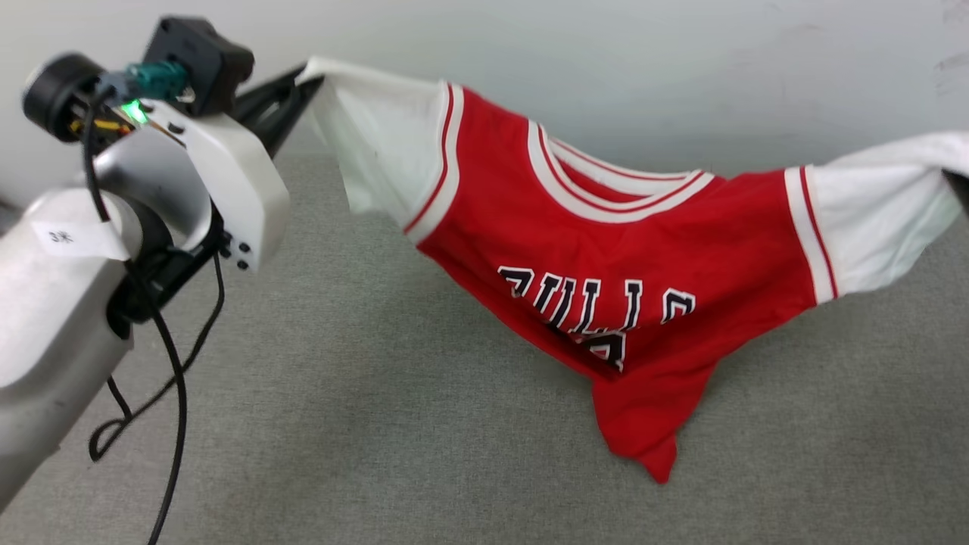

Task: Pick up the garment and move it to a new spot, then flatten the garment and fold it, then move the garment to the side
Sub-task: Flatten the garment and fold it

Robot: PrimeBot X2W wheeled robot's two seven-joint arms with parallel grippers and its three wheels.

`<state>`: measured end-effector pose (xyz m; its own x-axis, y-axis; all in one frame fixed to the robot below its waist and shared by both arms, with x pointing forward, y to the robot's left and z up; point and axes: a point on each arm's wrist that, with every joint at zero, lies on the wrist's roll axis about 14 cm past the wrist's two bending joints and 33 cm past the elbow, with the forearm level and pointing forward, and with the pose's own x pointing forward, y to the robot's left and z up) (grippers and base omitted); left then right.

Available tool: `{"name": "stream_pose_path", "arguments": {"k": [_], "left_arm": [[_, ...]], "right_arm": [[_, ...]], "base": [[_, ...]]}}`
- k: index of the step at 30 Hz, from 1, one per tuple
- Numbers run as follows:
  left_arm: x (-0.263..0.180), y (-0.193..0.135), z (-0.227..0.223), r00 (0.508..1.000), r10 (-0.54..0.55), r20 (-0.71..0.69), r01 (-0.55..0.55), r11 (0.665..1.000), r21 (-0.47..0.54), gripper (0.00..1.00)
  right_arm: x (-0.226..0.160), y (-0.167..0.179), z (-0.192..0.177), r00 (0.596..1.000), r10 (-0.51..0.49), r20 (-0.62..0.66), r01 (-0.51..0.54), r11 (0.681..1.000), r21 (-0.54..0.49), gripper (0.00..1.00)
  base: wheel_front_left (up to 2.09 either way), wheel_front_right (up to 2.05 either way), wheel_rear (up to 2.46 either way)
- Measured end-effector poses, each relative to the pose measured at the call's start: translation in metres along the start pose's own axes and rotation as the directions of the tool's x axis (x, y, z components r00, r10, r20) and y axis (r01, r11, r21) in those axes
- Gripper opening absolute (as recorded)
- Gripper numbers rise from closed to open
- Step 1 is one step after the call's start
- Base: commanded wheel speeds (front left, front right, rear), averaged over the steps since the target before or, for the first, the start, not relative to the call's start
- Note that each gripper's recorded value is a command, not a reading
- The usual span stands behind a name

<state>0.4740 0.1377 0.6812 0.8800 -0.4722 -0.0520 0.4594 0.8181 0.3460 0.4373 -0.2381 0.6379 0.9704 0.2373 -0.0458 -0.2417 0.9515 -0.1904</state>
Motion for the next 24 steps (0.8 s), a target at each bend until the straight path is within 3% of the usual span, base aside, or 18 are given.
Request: {"name": "stream_pose_path", "arguments": {"k": [4,12,24], "left_arm": [[-0.009,0.005,0.041,0.994,0.021,0.107,-0.026,0.999,0.037,0.00],[-0.003,0.019,0.076,0.982,0.044,0.186,-0.057,0.996,0.068,0.00],[0.082,0.079,0.093,0.958,0.116,0.261,-0.139,0.988,0.072,0.00]], "right_arm": [[0.005,0.002,0.034,0.996,0.010,0.089,-0.008,1.000,-0.022,0.00],[0.030,0.003,0.080,0.981,0.035,0.191,-0.021,0.997,-0.074,0.00],[0.143,-0.014,0.119,0.968,0.020,0.252,0.007,0.994,-0.107,0.00]], "base": [[0.00,0.00,0.00],[0.00,0.00,0.00],[0.00,0.00,0.00]]}}
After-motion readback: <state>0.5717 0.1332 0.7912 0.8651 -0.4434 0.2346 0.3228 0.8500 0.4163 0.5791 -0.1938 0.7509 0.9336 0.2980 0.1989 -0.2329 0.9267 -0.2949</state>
